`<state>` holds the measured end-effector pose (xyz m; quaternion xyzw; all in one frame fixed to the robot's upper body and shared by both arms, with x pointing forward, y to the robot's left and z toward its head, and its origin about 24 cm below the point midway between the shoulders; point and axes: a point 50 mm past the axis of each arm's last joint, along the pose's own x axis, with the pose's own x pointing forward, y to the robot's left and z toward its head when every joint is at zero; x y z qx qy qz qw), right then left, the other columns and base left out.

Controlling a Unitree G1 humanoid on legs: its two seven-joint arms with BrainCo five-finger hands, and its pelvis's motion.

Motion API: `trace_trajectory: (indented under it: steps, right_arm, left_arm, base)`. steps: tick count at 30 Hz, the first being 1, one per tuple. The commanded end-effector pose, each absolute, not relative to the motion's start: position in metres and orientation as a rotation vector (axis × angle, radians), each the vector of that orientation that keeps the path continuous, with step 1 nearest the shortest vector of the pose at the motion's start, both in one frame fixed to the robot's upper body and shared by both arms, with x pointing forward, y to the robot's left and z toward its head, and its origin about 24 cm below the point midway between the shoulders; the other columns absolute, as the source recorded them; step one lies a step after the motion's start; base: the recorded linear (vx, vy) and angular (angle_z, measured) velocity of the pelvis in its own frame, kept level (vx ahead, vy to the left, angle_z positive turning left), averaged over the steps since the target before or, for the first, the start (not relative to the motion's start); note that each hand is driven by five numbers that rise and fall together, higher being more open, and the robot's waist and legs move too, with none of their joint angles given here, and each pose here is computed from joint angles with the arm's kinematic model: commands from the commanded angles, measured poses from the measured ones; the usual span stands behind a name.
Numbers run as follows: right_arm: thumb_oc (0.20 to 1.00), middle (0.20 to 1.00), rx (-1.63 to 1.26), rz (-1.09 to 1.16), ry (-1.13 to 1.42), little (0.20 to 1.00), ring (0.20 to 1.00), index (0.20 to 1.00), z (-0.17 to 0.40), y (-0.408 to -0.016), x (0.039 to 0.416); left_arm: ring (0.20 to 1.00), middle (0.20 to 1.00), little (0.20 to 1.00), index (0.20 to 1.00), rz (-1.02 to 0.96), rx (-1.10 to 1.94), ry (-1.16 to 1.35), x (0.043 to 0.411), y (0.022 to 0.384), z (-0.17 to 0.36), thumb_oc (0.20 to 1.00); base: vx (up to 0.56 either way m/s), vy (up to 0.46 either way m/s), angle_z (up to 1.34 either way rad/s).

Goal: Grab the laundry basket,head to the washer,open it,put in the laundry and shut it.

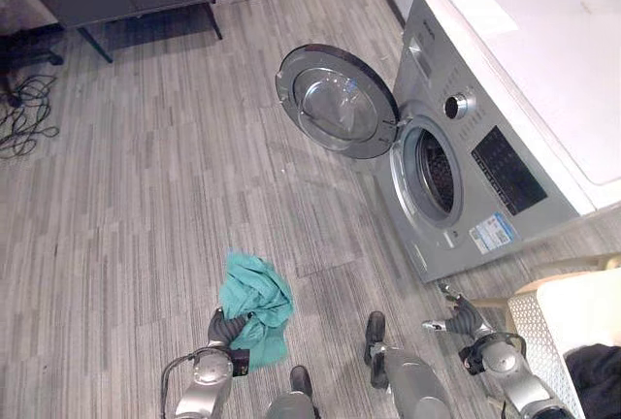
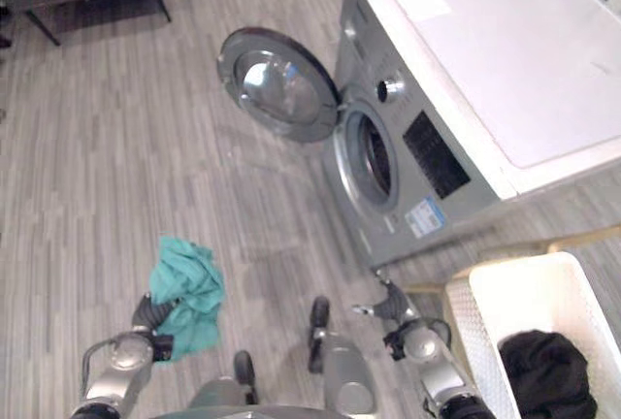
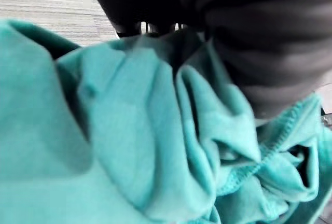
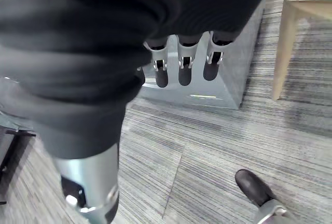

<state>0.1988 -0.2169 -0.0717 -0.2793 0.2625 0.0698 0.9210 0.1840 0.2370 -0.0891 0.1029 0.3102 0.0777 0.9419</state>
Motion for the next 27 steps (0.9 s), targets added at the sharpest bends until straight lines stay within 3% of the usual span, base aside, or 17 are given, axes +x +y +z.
trace_trajectory:
  steps: [1, 13, 20, 27]
  right_arm:
    - [1.0, 1.0, -0.58, 0.12, 0.502, 1.0, 1.0, 1.0, -0.065, -0.224, 0.198]
    - [1.0, 1.0, -0.583, 0.078, 0.545, 1.0, 1.0, 1.0, -0.07, -0.232, 0.194]
    - [1.0, 1.0, -0.549, 0.103, 0.489, 1.0, 1.0, 1.0, -0.064, -0.214, 0.207]
    - [1.0, 1.0, -0.541, 0.138, 0.444, 1.0, 1.0, 1.0, -0.057, -0.204, 0.218]
  left_arm:
    - [0.2, 0.2, 0.2, 0.2, 0.122, 0.24, 0.547, 0.194, 0.237, -0.077, 0.2]
    - [0.2, 0.2, 0.2, 0.2, 0.117, 0.258, 0.554, 0.194, 0.237, -0.076, 0.2]
    - [0.2, 0.2, 0.2, 0.2, 0.13, 0.293, 0.54, 0.194, 0.25, -0.07, 0.2]
    - [0.2, 0.2, 0.2, 0.2, 0.101, 0.315, 0.501, 0.204, 0.247, -0.061, 0.2]
  base:
    - [0.14, -0.077, 0.41]
    - [0.24, 0.096, -0.1]
    - [0.32, 0.321, -0.72]
    - [0.14, 0.099, -0.35]
